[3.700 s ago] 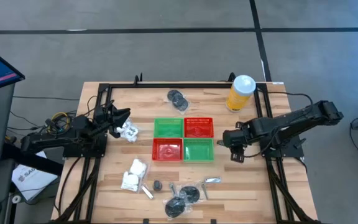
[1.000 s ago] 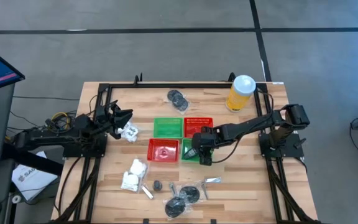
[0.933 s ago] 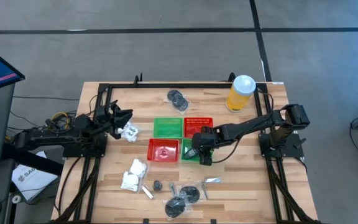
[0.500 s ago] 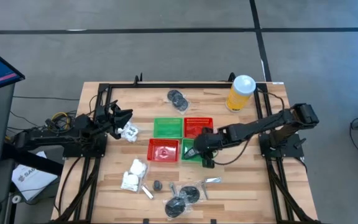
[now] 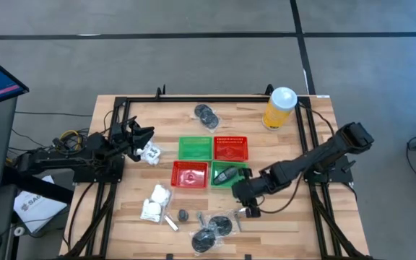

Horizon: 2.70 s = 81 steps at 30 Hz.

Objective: Pick & Place Travel size toiletries
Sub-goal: Put the silver nail cutter into the left green basket

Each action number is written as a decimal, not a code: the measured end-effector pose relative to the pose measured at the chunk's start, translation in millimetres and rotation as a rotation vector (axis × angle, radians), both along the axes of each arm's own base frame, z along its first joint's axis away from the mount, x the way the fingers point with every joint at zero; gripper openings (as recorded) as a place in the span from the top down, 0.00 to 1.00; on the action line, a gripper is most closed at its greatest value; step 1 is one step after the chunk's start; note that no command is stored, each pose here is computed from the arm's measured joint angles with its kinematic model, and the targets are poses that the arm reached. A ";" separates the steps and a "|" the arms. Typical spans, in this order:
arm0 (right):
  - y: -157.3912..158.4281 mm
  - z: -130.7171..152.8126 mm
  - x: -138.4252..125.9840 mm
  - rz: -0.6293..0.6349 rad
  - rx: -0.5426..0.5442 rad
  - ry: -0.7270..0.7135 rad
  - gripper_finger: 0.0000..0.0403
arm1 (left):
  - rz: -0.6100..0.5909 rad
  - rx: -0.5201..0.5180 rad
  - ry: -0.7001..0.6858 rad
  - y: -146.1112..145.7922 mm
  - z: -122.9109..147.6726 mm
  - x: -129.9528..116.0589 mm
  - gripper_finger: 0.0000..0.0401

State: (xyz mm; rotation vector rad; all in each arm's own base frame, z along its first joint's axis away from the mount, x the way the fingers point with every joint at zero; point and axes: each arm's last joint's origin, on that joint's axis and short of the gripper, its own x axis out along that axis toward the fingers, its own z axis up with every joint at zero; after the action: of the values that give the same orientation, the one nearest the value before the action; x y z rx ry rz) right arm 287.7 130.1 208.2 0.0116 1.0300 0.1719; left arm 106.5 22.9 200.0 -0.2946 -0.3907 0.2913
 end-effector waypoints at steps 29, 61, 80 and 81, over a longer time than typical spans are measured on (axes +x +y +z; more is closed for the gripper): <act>26.6 -47.4 -36.9 -0.073 0.094 0.015 0.67 | 0.000 0.000 0.000 0.0 0.0 0.0 0.78; 31.0 -90.8 -27.9 -0.112 0.017 0.085 0.90 | 0.001 -0.002 0.015 0.4 -1.3 2.1 0.78; 28.3 -54.6 -32.5 -0.060 0.023 -0.055 0.90 | 0.000 -0.001 0.006 0.3 -0.5 1.8 0.78; 27.5 -50.0 -32.8 -0.065 0.021 -0.075 0.90 | 0.000 -0.001 0.005 0.3 -0.4 1.8 0.78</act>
State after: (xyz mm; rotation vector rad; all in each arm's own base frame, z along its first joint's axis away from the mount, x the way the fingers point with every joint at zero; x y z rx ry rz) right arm 254.9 157.6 158.2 0.0572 0.9517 0.1236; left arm 108.3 23.2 199.6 -0.2945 -0.3854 0.2921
